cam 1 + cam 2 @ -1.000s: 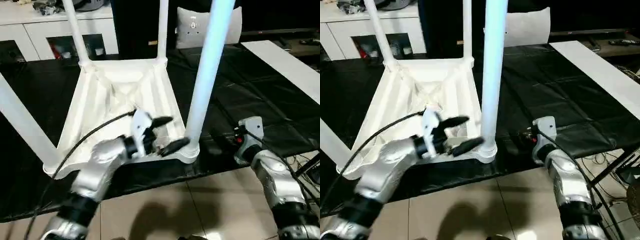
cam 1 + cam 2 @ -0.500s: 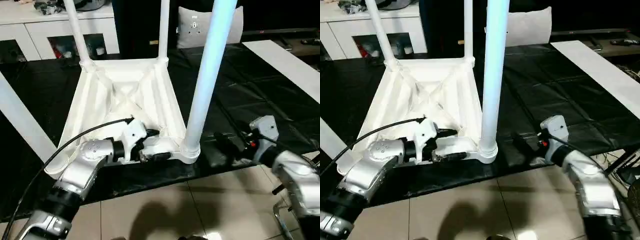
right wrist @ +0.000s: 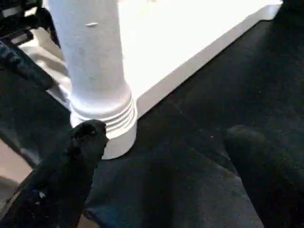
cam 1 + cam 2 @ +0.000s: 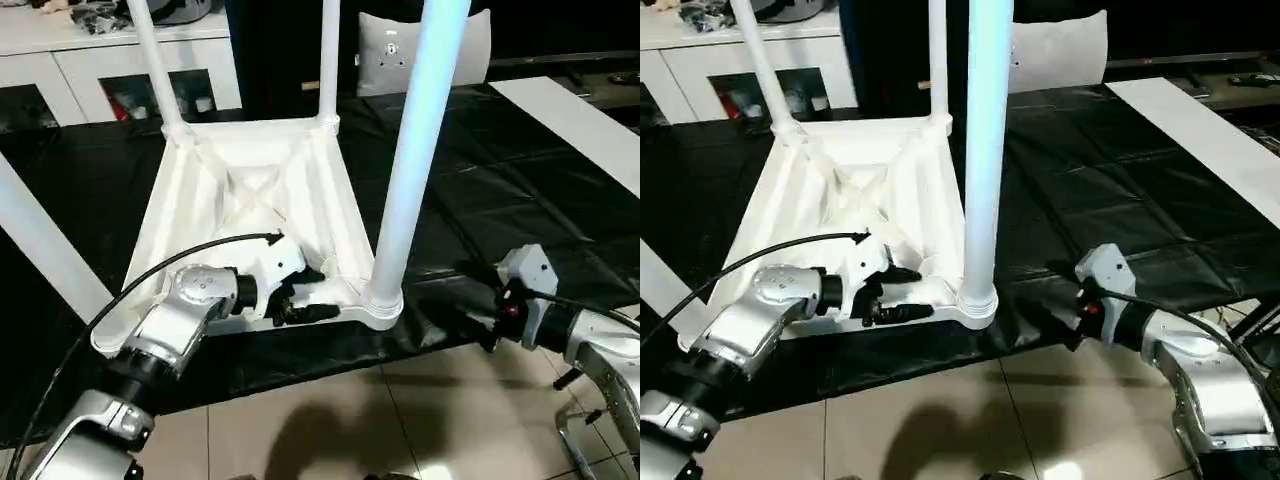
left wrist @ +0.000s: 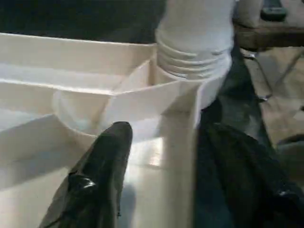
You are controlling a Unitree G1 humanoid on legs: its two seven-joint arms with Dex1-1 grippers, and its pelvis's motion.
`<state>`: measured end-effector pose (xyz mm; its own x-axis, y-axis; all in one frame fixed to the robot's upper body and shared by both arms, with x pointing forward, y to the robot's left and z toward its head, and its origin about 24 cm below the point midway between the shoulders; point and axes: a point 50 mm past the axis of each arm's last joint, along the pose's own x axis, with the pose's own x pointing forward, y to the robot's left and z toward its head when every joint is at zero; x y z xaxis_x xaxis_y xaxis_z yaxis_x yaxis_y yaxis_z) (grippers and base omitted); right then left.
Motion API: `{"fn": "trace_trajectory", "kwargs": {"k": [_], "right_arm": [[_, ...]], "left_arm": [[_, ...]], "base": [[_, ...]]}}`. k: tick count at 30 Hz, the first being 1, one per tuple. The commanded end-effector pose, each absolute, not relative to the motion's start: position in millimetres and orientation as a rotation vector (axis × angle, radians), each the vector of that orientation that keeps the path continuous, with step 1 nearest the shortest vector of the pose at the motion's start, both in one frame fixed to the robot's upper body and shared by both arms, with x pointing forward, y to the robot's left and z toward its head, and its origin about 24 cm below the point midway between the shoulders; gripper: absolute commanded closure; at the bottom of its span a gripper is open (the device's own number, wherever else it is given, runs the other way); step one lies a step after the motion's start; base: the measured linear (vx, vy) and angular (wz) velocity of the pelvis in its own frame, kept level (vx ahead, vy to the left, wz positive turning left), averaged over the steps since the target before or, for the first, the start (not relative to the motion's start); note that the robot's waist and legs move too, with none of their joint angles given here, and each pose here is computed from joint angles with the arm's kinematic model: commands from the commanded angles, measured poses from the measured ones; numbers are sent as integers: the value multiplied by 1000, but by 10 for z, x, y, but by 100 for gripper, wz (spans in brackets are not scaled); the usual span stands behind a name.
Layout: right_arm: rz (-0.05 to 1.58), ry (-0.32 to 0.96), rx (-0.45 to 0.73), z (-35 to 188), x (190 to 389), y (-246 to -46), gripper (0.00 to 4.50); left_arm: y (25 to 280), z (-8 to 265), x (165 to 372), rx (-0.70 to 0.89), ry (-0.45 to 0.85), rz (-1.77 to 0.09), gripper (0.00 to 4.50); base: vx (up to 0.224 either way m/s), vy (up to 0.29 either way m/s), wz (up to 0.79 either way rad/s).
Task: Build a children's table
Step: Rotate leg to tighten
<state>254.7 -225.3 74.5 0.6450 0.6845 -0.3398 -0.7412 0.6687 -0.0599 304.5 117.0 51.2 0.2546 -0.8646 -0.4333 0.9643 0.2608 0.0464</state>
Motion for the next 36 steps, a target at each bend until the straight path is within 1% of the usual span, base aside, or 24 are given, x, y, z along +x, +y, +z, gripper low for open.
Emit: {"fn": "trace_trajectory", "kwargs": {"k": [1, 2, 5, 7, 8, 12, 13, 16, 19, 22, 23, 25, 26, 27, 28, 29, 30, 31, 32, 34, 36], "right_arm": [[847, 292, -202, 786, 2520, -2220, 0], [851, 293, -203, 790, 2517, -2220, 0], [876, 299, -210, 800, 2498, -2207, 0], [883, 300, -211, 803, 2497, -2194, 0], [885, 300, -212, 804, 2497, -2191, 0], [897, 297, -211, 812, 2507, -2164, 0], [901, 298, -209, 812, 2505, -2160, 0], [906, 301, -209, 811, 2503, -2155, 0], [913, 302, -207, 813, 2501, -2147, 0], [929, 301, -206, 824, 2504, -2126, 0], [933, 293, -202, 836, 2518, -2114, 0], [935, 288, -200, 844, 2528, -2105, 0], [943, 248, -163, 902, 2590, -2061, 0], [945, 240, -156, 915, 2602, -2052, 0], [959, 231, -148, 932, 2619, -2034, 0], [969, 227, -146, 940, 2628, -2026, 0], [1004, 227, -156, 942, 2632, -2009, 0], [1041, 228, -142, 942, 2629, -1991, 0], [1123, 232, -108, 942, 2632, -1954, 0], [1136, 234, -104, 941, 2649, -1950, 28], [1175, 252, -109, 920, 2708, -1943, 38]], "left_arm": [[1163, 521, 3044, 345, 364, -1298, 182], [1164, 522, 3045, 347, 365, -1300, 203], [1174, 523, 3056, 372, 375, -1307, 215], [1179, 524, 3063, 393, 383, -1312, 246], [1181, 523, 3066, 398, 384, -1311, 255], [1198, 500, 3082, 424, 415, -1308, 268], [1199, 494, 3079, 423, 421, -1313, 296], [1210, 468, 3080, 429, 439, -1316, 304], [1213, 452, 3078, 429, 451, -1322, 341], [1210, 440, 3070, 424, 462, -1341, 349], [1210, 438, 3067, 423, 466, -1347, 377], [1210, 436, 3065, 422, 469, -1352, 385], [1208, 432, 3061, 426, 472, -1367, 389], [1208, 432, 3060, 426, 472, -1369, 406], [1206, 431, 3060, 427, 471, -1375, 417], [1202, 431, 3061, 428, 470, -1378, 417], [1189, 440, 3061, 425, 457, -1392, 428], [1177, 449, 3058, 420, 445, -1406, 435], [1148, 474, 3047, 412, 416, -1444, 443], [1139, 480, 3043, 412, 409, -1456, 450], [1125, 482, 3029, 430, 406, -1485, 450]], "base": [[0, 0, 0], [0, 0, 0], [0, 0, 0], [0, 0, 0], [0, 0, 0], [0, 0, 0], [0, 0, 0], [0, 0, 0], [0, 0, 0], [0, 0, 0], [0, 0, 0], [0, 0, 0], [0, 0, 0], [0, 0, 0], [0, 0, 0], [0, 0, 0], [0, 0, 0], [0, 0, 0], [0, 0, 0], [0, 0, 0], [0, 0, 0]]}}
